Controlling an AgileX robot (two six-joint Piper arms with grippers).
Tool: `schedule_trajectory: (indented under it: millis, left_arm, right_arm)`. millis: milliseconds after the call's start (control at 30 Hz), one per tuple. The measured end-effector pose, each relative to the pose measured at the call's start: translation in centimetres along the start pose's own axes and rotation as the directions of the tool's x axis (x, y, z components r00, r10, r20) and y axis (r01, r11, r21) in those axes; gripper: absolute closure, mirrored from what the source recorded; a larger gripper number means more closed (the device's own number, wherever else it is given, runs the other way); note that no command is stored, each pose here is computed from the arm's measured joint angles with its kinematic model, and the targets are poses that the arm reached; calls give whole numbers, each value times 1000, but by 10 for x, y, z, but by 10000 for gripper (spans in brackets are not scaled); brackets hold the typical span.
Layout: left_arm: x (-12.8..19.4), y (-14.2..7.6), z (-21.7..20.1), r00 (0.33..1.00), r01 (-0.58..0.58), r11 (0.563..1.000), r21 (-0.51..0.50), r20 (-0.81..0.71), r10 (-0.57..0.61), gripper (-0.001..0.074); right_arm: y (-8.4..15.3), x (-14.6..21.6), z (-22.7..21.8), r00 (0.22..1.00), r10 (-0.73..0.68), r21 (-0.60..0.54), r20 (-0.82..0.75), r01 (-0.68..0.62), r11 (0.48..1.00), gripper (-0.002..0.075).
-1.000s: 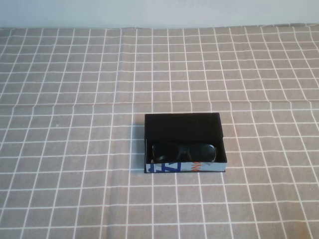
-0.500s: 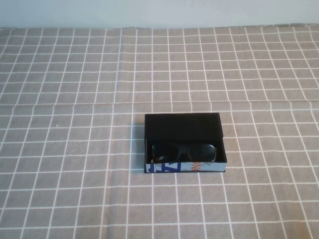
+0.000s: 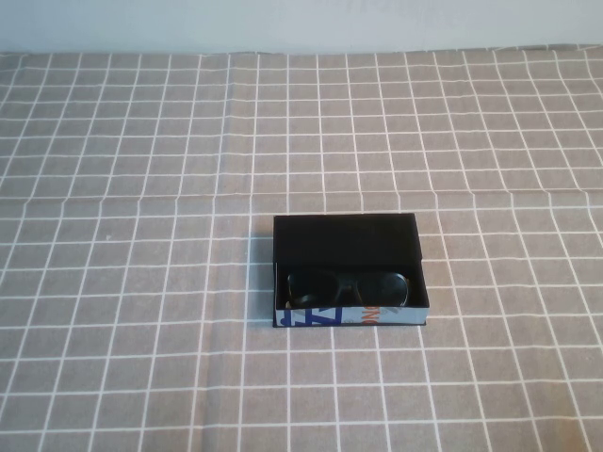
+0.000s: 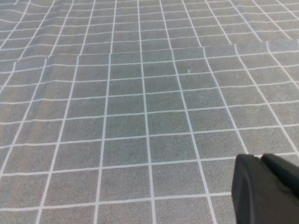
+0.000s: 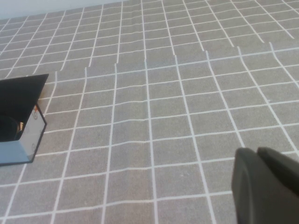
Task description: Take glasses out of glasses case
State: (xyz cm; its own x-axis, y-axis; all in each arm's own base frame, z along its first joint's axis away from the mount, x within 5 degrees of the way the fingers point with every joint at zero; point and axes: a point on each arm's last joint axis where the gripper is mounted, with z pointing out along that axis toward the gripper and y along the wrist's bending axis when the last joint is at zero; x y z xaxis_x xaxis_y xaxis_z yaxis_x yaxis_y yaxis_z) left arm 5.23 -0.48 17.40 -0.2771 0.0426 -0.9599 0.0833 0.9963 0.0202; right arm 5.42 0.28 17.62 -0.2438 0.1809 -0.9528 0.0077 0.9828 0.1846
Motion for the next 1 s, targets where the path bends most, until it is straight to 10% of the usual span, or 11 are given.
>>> schedule_trajectory:
  millis: [1000]
  left_arm:
    - [0, 0, 0, 1000, 0, 1000, 0, 0, 0, 740]
  right_arm:
    - [4, 0, 0, 991, 137, -43, -8, -137, 990, 743]
